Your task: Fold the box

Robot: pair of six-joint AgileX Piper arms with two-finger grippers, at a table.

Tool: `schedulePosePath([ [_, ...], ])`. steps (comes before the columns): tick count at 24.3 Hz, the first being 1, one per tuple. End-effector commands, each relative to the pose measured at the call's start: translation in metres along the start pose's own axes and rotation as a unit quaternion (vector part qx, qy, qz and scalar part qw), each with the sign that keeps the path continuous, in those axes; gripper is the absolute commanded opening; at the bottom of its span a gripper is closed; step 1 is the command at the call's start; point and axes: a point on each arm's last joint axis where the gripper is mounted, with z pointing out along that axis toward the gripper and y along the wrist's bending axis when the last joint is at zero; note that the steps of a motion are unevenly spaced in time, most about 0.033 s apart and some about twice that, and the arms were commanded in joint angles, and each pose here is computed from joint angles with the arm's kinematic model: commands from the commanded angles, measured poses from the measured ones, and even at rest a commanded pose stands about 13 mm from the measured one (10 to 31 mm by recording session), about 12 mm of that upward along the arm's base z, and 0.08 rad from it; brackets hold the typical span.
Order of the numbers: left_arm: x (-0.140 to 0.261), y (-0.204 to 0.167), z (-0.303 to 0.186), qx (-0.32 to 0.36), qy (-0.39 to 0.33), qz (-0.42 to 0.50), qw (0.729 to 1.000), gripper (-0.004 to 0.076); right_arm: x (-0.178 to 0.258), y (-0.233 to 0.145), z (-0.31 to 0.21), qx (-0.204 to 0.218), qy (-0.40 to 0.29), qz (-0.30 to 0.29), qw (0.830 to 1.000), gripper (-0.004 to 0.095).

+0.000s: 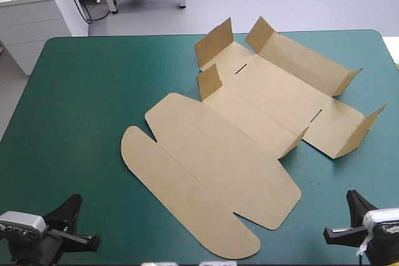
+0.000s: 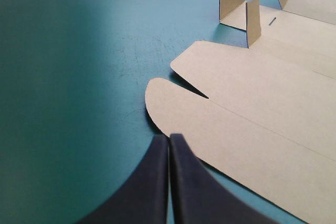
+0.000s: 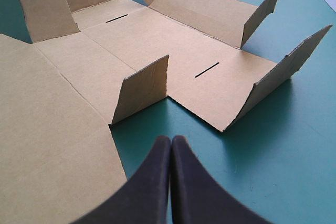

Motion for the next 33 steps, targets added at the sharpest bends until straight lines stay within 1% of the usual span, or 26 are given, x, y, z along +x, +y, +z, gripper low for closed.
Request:
schedulePosePath([
  [1,-0.0119,-0.0003,-0.0039,0.0,-0.053,-0.004,0.999,-0.0008,-0.0121,0.0005,-0.0087,0.003,-0.06,-0.003,0.998,-0.0019],
  [17,-0.0121,-0.0003,-0.0039,0.0,-0.054,-0.004,0.999,-0.0008,-0.0121,0.0005,-0.0087,0.003,-0.06,-0.003,0.998,-0.0017],
  [19,-0.0121,-0.0003,-0.0039,0.0,-0.054,-0.004,0.999,-0.0008,-0.0121,0.0005,-0.0087,0.003,-0.06,-0.003,0.998,0.0005],
  [21,-0.0121,-0.0003,-0.0039,0.0,-0.054,-0.004,0.999,-0.0008,-0.0121,0.0005,-0.0087,0.003,-0.06,-0.003,0.998,0.0068],
  [22,-0.0121,-0.0003,-0.0039,0.0,-0.054,-0.004,0.999,-0.0008,-0.0121,0.0005,-0.0087,0.003,-0.06,-0.003,0.998,0.0117],
  [23,-0.0121,-0.0003,-0.0039,0.0,-0.054,-0.004,0.999,-0.0008,-0.0121,0.0005,-0.0087,0.003,-0.06,-0.003,0.998,0.0237],
  [24,-0.0121,-0.0003,-0.0039,0.0,-0.054,-0.004,0.999,-0.0008,-0.0121,0.0005,-0.0087,0.003,-0.06,-0.003,0.998,0.0323],
  [25,-0.0121,-0.0003,-0.0039,0.0,-0.054,-0.004,0.999,-0.0008,-0.0121,0.0005,-0.0087,0.003,-0.06,-0.003,0.998,0.0496],
  [26,-0.0121,-0.0003,-0.0039,0.0,-0.054,-0.004,0.999,-0.0008,-0.0121,0.0003,-0.0087,0.004,-0.06,-0.003,0.998,0.0589],
  [27,-0.0121,-0.0003,-0.0039,0.0,-0.054,-0.004,0.999,-0.0008,-0.0121,0.0003,-0.0087,0.004,-0.06,-0.003,0.998,0.0733],
  [28,-0.0121,-0.0003,-0.0039,0.0,-0.054,-0.004,0.999,-0.0008,-0.0121,0.0003,-0.0087,0.004,-0.06,-0.003,0.998,0.0799],
  [33,-0.0121,-0.0003,-0.0039,0.0,-0.054,-0.004,0.999,-0.0008,-0.0121,0.0003,-0.0087,0.004,-0.06,-0.003,0.998,0.0806],
])
